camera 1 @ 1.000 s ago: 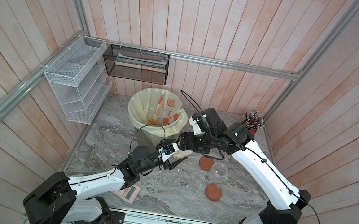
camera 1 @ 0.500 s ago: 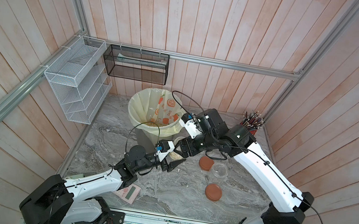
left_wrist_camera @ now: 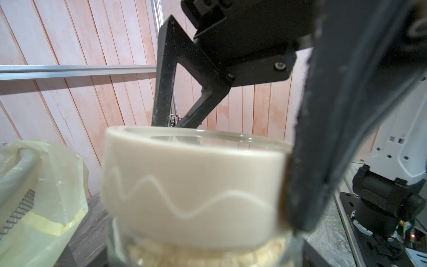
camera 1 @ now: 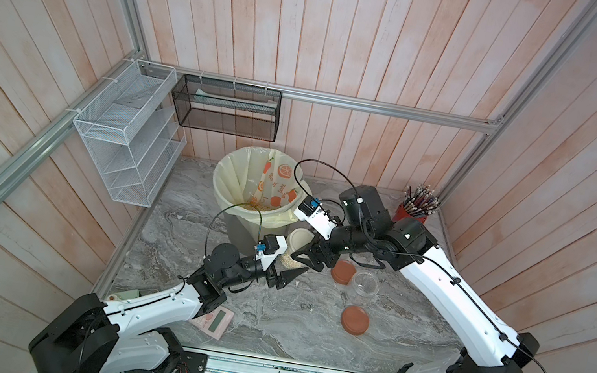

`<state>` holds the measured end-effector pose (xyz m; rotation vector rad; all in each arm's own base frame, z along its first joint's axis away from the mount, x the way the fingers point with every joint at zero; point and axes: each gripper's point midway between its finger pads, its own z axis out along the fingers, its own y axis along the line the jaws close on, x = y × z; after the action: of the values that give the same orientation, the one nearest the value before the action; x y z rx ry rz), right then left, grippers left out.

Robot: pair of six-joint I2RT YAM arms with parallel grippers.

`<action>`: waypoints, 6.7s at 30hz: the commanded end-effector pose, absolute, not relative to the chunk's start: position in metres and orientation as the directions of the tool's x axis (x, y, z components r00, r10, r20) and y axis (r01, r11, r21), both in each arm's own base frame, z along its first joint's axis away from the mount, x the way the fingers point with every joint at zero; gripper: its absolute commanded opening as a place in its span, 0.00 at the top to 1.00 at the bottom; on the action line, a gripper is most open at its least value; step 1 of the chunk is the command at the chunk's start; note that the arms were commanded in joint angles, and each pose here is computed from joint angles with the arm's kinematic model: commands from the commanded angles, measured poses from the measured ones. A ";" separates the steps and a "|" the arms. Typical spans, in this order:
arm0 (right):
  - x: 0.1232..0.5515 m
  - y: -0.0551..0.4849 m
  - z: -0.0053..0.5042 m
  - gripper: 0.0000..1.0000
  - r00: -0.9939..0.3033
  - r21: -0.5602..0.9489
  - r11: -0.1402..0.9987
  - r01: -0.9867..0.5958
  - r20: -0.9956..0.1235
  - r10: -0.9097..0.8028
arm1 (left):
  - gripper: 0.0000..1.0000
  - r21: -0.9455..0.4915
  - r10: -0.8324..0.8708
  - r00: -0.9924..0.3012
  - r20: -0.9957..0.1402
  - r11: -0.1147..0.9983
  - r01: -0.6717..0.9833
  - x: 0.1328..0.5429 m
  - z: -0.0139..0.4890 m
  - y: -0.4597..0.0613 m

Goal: Empty expired oatmeal from jars
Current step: Unscrew the lid from the jar, then place the lid at the center of the board, then pour the expired oatmeal into the trash bin.

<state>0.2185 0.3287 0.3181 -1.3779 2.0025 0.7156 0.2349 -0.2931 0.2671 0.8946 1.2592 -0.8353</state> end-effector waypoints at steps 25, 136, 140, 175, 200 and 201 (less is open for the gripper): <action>0.215 0.283 0.367 0.53 -0.067 -0.050 0.295 -0.954 -0.925 -0.374 | 1.00 0.108 -0.058 0.156 -0.986 0.487 0.867 0.218 0.280 -0.260; 0.195 0.279 0.158 0.02 -0.698 0.060 0.832 -0.552 -0.580 -0.421 | 1.00 -0.179 -0.161 -0.097 -0.982 0.650 0.738 0.214 0.223 -0.208; 0.201 0.280 0.181 0.02 -0.668 0.092 0.837 -0.539 -0.652 -0.359 | 1.00 -0.166 -0.147 -0.092 -0.985 0.655 0.737 0.216 0.231 -0.210; 0.190 0.295 0.365 0.02 -0.282 0.291 0.538 -0.791 -0.954 0.101 | 1.00 -0.004 -0.071 0.062 -0.996 0.689 0.725 0.247 0.320 -0.230; 0.247 0.340 0.400 0.02 -0.261 0.292 0.454 -0.842 -0.956 0.130 | 1.00 0.161 0.021 0.209 -0.978 0.712 0.684 0.291 0.374 -0.233; 0.250 0.343 0.400 0.02 -0.263 0.293 0.458 -0.839 -0.956 0.129 | 1.00 0.163 0.018 0.213 -0.977 0.711 0.684 0.291 0.376 -0.232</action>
<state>0.2451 0.3385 0.3807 -0.6309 1.6224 1.0519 0.2950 -0.2341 0.3236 0.6881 1.4477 -0.5065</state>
